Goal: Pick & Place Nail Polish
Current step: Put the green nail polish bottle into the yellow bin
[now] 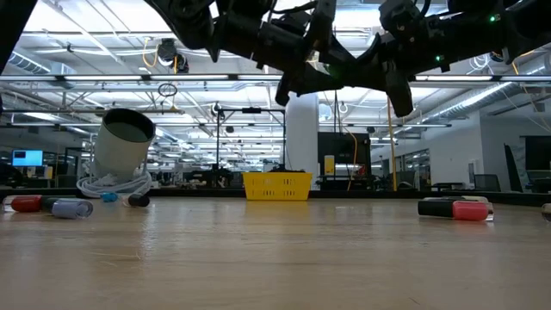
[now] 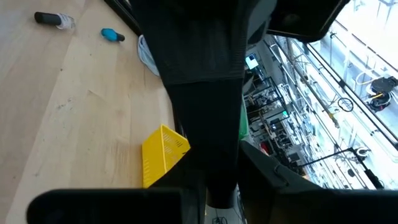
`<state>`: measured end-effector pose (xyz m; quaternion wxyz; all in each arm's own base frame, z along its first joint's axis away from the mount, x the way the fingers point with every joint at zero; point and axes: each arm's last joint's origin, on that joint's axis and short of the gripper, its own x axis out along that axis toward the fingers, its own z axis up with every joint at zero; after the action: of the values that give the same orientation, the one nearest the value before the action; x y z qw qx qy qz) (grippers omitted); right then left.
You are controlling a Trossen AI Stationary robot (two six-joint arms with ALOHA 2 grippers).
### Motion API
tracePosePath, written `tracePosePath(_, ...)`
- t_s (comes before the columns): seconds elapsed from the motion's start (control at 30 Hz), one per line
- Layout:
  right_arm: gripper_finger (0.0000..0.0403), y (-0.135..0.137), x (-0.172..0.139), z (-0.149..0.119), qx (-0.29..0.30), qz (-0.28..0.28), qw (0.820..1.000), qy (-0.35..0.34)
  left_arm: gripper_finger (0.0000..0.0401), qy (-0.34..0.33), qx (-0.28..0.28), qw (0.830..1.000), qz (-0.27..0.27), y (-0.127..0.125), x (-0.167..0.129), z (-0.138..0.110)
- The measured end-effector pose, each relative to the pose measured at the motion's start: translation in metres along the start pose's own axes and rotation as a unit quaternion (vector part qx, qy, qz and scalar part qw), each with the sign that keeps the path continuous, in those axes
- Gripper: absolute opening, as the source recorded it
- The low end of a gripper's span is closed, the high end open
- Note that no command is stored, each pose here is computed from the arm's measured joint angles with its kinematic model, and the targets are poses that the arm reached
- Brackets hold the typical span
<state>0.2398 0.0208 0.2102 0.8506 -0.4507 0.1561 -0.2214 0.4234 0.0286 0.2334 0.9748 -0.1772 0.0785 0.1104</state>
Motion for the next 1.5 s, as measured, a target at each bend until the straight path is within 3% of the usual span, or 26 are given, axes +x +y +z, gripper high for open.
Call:
tracePosePath(0.37, 0.0051, 0.0, 0.0, 0.0, 0.003, 0.001, 1.0, -0.001, 0.0206, 0.003, -0.003, 1.0, 0.011, 0.0, -0.002, 0.001)
tracePosePath(0.47, 0.0051, 0.001, 0.0, 0.0, 0.002, 0.003, 1.0, 0.001, 0.0169, -0.002, -0.004, 1.0, 0.009, 0.0, -0.002, 0.002)
tracePosePath(0.63, 0.0051, 0.001, 0.0, -0.001, 0.004, 0.006, 1.0, 0.004, 0.006, -0.002, 0.004, 1.0, 0.016, 0.001, -0.002, 0.002)
tracePosePath(0.73, 0.0054, 0.002, 0.0, -0.001, 0.012, 0.008, 1.0, 0.007, 0.0051, 0.0, 0.016, 1.0, 0.012, 0.002, -0.002, 0.003)
tracePosePath(1.0, 0.0164, 0.001, 0.0, 0.0, 0.153, 0.005, 0.988, 0.004, 0.0051, 0.001, 0.042, 0.999, 0.03, 0.011, -0.004, 0.009)
tracePosePath(1.17, 0.0226, -0.008, -0.005, 0.001, 0.214, -0.006, 0.977, -0.002, 0.0051, 0.016, 0.085, 0.992, 0.086, 0.02, -0.02, 0.027)
tracePosePath(1.37, 0.0251, -0.026, -0.019, 0.001, 0.272, -0.01, 0.962, -0.001, 0.0051, 0.038, 0.124, 0.984, 0.123, 0.033, -0.041, 0.037)
tracePosePath(1.5, 0.0246, -0.036, -0.03, -0.004, 0.299, -0.012, 0.954, -0.003, 0.0051, 0.015, 0.115, 0.985, 0.129, 0.058, -0.058, 0.023)
